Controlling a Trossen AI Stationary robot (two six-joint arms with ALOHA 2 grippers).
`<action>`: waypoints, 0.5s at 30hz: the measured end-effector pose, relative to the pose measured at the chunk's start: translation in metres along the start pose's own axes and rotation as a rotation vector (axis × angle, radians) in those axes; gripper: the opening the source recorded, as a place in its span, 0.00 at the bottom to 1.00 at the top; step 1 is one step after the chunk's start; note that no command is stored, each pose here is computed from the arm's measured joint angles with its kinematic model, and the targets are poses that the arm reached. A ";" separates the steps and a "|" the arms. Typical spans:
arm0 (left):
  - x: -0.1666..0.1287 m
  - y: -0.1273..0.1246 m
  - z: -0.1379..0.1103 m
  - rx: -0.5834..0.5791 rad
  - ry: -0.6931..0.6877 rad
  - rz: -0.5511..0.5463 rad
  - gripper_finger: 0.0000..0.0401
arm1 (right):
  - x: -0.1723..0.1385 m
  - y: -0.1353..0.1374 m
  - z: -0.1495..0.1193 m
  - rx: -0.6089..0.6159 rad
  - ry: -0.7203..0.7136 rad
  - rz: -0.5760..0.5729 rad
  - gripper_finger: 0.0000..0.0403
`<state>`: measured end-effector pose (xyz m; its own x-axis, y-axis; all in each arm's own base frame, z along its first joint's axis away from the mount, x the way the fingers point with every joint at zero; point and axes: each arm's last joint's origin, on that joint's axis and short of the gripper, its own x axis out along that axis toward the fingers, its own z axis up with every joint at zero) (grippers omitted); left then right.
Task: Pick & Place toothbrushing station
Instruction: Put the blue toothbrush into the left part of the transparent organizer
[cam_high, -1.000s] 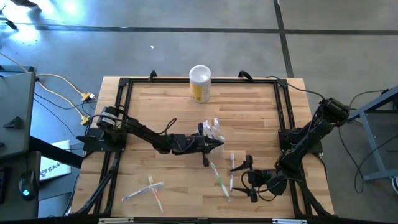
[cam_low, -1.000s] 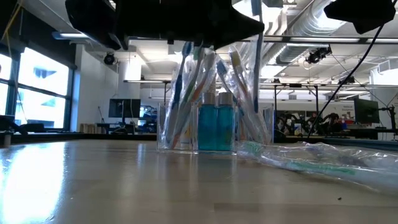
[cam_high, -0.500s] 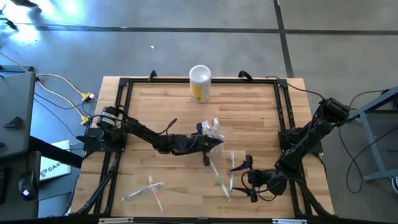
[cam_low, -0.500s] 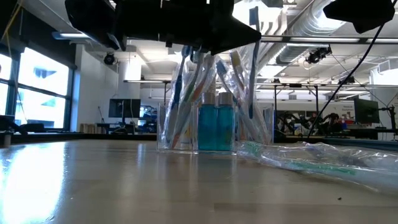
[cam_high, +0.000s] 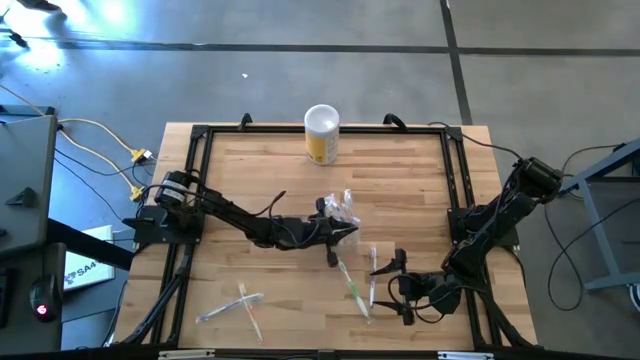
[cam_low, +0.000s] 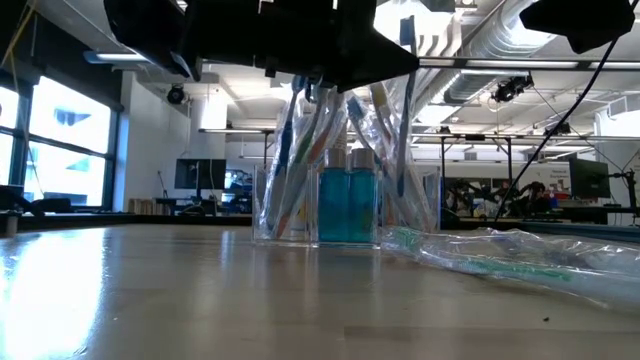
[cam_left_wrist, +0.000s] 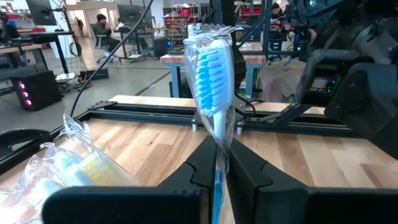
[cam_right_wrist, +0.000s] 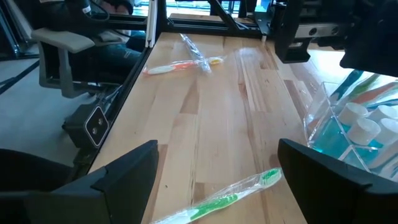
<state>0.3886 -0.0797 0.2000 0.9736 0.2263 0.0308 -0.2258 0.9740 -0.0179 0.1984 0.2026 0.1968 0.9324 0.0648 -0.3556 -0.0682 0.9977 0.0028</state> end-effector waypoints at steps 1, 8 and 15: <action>0.000 0.000 0.000 -0.002 0.000 0.000 0.05 | 0.000 0.000 0.000 0.000 0.000 0.000 0.80; 0.000 0.000 -0.003 -0.007 0.036 0.001 0.05 | 0.000 0.000 0.000 0.001 0.000 0.001 0.80; 0.000 0.000 -0.004 -0.049 0.046 -0.003 0.08 | 0.000 0.000 0.000 0.000 0.000 0.000 0.80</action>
<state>0.3886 -0.0799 0.1960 0.9750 0.2219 -0.0145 -0.2223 0.9727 -0.0663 0.1984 0.2027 0.1970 0.9324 0.0652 -0.3555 -0.0685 0.9976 0.0033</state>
